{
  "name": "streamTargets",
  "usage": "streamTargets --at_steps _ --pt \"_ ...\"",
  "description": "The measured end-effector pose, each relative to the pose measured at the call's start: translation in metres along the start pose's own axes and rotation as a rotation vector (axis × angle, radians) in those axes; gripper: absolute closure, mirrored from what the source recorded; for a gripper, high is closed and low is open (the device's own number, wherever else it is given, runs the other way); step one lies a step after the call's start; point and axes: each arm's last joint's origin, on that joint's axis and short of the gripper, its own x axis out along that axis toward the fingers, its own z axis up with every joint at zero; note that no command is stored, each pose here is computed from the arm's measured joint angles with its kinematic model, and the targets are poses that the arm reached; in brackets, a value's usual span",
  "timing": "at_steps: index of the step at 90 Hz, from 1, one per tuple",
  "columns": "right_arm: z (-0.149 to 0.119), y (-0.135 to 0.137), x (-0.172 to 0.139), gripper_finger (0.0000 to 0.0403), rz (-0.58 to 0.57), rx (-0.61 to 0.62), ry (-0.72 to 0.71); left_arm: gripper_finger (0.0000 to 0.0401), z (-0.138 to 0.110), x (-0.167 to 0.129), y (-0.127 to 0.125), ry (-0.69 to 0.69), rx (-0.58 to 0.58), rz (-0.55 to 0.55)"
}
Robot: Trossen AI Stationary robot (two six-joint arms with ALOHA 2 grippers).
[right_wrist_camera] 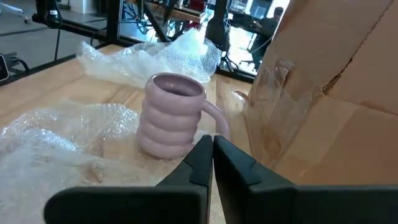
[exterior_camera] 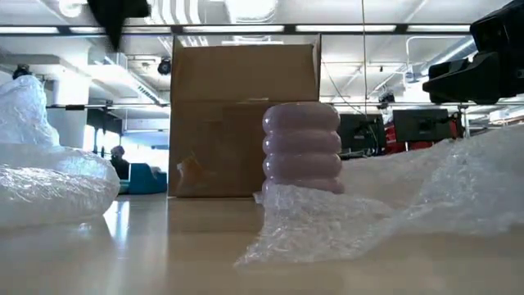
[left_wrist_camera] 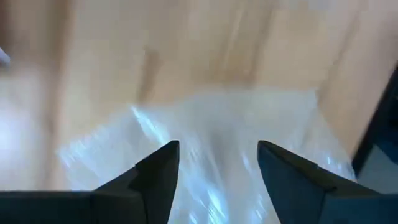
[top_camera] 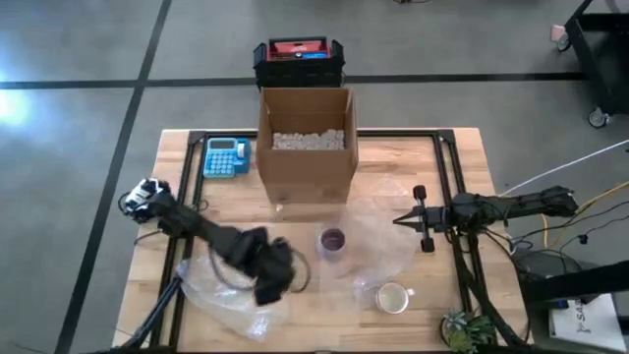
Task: Wrap mug
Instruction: Prepare the transparent bubble wrap to wrap the purple mug
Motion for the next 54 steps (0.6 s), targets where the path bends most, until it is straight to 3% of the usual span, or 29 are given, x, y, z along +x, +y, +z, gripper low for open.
streamTargets --at_steps 22,54 --pt "0.0 0.0 0.0 0.0403 0.0 0.0 0.0 0.0227 -0.047 0.032 -0.001 0.14 -0.119 -0.025" --pt "0.0 0.0 0.0 0.0403 0.0 0.0 0.0 0.0225 -0.064 0.084 0.007 0.141 -0.153 -0.105"
